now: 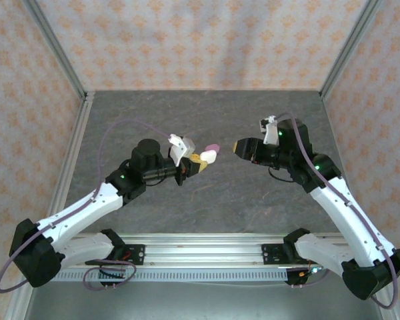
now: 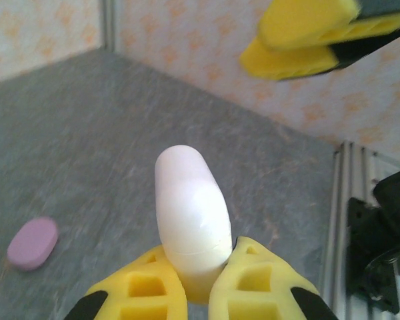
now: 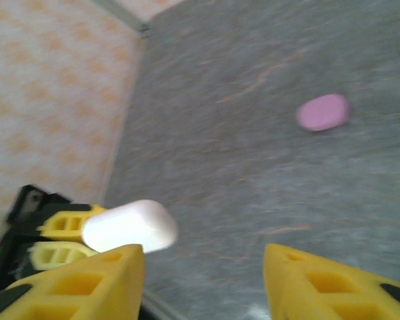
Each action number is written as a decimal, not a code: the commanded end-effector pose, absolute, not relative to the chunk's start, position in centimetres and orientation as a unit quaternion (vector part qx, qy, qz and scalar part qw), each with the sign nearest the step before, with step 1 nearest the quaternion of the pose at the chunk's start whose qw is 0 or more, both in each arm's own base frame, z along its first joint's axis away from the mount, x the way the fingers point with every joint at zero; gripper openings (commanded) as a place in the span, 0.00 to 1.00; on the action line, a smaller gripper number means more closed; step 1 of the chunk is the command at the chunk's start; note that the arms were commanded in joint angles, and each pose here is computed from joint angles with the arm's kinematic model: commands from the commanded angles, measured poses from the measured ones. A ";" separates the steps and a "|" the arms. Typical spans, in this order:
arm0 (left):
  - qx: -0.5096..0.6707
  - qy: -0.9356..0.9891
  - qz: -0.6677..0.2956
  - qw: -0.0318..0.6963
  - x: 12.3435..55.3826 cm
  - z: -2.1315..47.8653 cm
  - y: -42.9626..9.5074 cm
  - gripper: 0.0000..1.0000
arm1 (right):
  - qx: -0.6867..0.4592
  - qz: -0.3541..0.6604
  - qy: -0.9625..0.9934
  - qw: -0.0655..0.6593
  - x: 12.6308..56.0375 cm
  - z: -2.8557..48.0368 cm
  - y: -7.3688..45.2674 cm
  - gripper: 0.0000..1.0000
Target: Insert the wireless bluetooth earbuds into the charging case
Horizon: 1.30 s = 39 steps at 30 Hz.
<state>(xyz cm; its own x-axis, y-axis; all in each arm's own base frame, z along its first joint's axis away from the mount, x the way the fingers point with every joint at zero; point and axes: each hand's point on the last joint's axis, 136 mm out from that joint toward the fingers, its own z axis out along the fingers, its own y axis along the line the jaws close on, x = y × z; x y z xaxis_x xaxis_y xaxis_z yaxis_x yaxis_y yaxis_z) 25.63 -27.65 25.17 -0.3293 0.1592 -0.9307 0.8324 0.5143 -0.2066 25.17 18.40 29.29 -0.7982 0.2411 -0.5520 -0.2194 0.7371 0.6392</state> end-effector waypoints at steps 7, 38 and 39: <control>0.275 0.879 -0.215 0.326 27.9 12.7 -23.9 0.00 | 0.109 0.165 0.929 0.312 26.1 20.4 11.3 0.67; 0.220 0.921 -0.080 0.311 31.5 12.9 -17.7 0.65 | 0.124 -0.100 0.856 0.492 27.4 21.0 0.9 0.99; 0.214 0.921 -0.076 0.317 31.7 13.4 -17.1 0.66 | 0.123 -0.098 0.855 0.494 27.6 20.8 1.0 0.99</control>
<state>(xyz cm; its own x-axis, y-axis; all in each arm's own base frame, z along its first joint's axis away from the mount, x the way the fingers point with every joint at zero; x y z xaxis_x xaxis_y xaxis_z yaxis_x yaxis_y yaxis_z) 31.12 -19.27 11.58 -0.7224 0.3576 -0.5919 0.4826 0.8737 -0.0612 26.93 1.68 19.92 -0.5359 0.1503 -0.8308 0.2911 0.9566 -0.0147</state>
